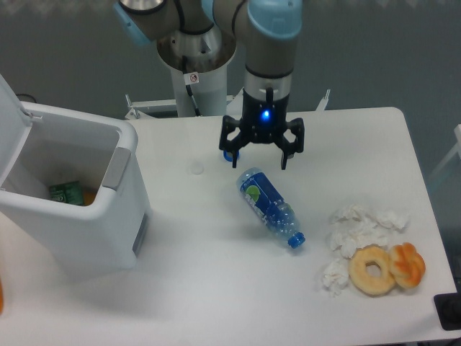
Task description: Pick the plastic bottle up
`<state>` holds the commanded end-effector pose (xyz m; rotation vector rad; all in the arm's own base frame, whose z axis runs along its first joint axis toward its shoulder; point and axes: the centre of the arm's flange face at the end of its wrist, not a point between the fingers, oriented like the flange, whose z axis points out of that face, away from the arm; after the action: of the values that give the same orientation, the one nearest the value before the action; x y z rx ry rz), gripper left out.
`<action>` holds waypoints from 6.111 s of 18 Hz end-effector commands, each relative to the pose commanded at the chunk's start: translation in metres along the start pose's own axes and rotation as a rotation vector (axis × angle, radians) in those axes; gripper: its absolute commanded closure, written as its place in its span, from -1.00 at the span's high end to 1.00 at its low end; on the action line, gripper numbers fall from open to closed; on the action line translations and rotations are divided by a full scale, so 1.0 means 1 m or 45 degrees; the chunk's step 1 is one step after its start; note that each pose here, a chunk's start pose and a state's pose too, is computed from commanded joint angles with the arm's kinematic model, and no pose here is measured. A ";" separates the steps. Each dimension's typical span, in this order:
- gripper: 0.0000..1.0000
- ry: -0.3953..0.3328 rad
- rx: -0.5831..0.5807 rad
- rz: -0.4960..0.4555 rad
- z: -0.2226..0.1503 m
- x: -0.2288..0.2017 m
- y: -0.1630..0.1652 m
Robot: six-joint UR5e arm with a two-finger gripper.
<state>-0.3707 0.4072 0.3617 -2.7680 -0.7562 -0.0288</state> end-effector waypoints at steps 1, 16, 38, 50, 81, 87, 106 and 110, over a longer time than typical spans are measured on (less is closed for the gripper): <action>1.00 0.001 -0.006 -0.009 0.004 -0.002 -0.001; 1.00 -0.139 -0.193 -0.307 0.085 -0.028 -0.042; 1.00 -0.147 -0.320 -0.323 0.160 -0.061 -0.041; 1.00 -0.194 -0.356 -0.306 0.165 -0.058 -0.037; 0.42 -0.261 -0.246 -0.285 0.115 -0.057 -0.060; 0.43 -0.297 -0.028 -0.204 0.032 -0.022 -0.108; 0.42 -0.083 0.271 0.690 -0.067 0.099 -0.121; 0.46 -0.081 0.257 0.756 -0.063 0.101 -0.113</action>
<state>-0.3369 0.5339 0.4603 -2.6895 0.0705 0.2380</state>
